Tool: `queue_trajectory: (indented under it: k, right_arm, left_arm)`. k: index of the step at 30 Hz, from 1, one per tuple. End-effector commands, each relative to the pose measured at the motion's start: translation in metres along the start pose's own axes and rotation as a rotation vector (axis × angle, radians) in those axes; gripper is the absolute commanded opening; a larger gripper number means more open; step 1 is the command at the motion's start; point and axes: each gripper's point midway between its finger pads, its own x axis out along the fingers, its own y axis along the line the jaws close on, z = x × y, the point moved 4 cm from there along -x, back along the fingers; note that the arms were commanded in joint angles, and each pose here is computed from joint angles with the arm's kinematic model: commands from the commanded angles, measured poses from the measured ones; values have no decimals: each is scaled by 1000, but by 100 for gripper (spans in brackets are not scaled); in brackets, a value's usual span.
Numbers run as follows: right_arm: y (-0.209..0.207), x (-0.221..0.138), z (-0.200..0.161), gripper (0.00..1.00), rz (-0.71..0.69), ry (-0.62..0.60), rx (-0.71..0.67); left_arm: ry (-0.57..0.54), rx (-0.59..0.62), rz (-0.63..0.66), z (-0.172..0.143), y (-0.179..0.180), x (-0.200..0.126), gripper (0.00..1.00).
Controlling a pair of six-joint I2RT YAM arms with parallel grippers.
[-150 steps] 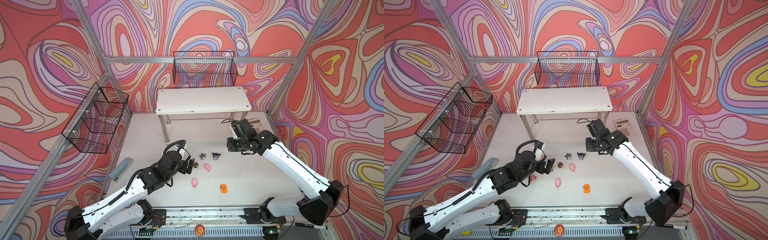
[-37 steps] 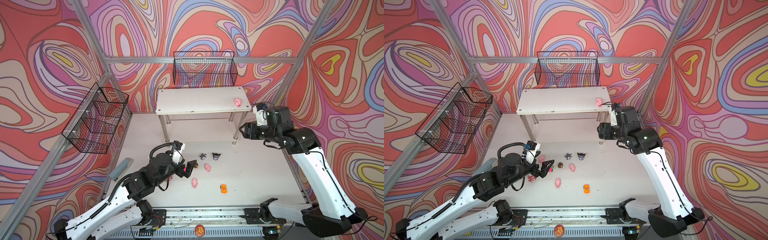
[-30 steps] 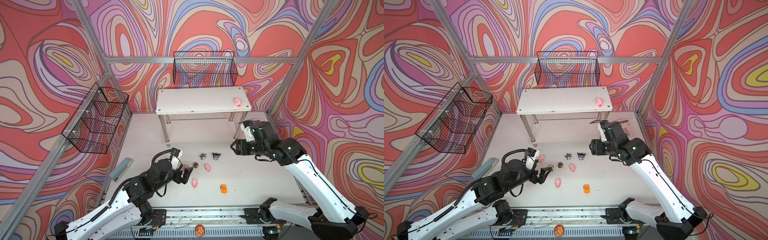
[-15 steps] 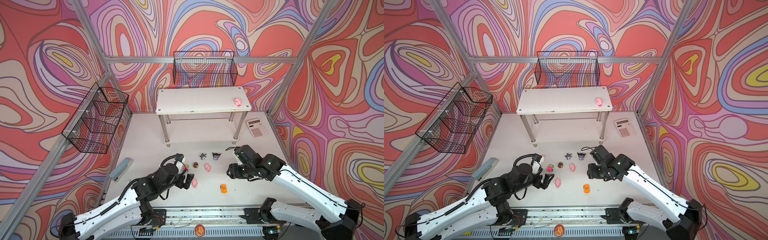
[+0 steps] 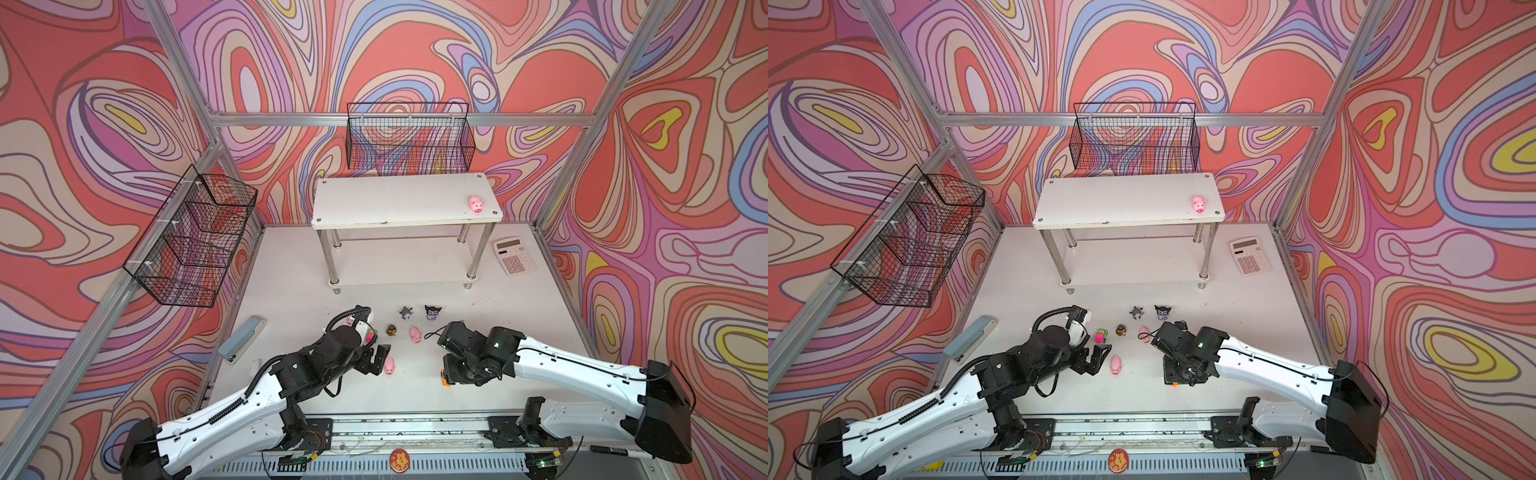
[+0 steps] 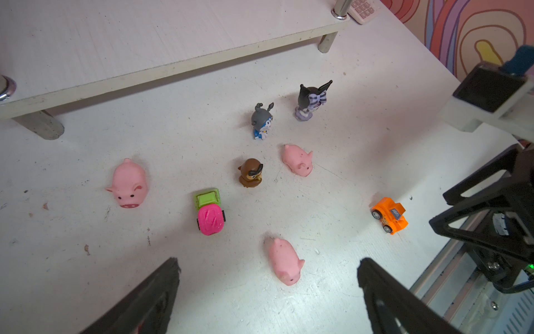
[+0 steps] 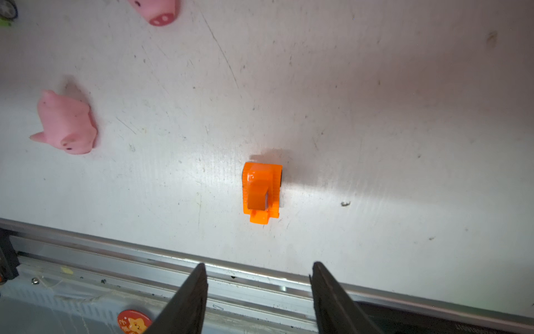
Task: Organize plastic toys on shelves
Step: Pick up the plastic toy from the bottom-center of the table.
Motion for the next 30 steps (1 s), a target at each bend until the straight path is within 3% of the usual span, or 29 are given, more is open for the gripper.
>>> queue_trajectory:
  k: [1,6,30]
  right_arm:
    - [-4,8,2,60,-41,-23,23]
    - [0,18,2,60,-39,0,10]
    - [3,52,3,50,-78,33,-32]
  left_arm:
    - [-24,1,-15,1,-1,0,100]
    - [1,2,4,-13,6,3,100]
    - [-10,19,38,-9,10,-4,100]
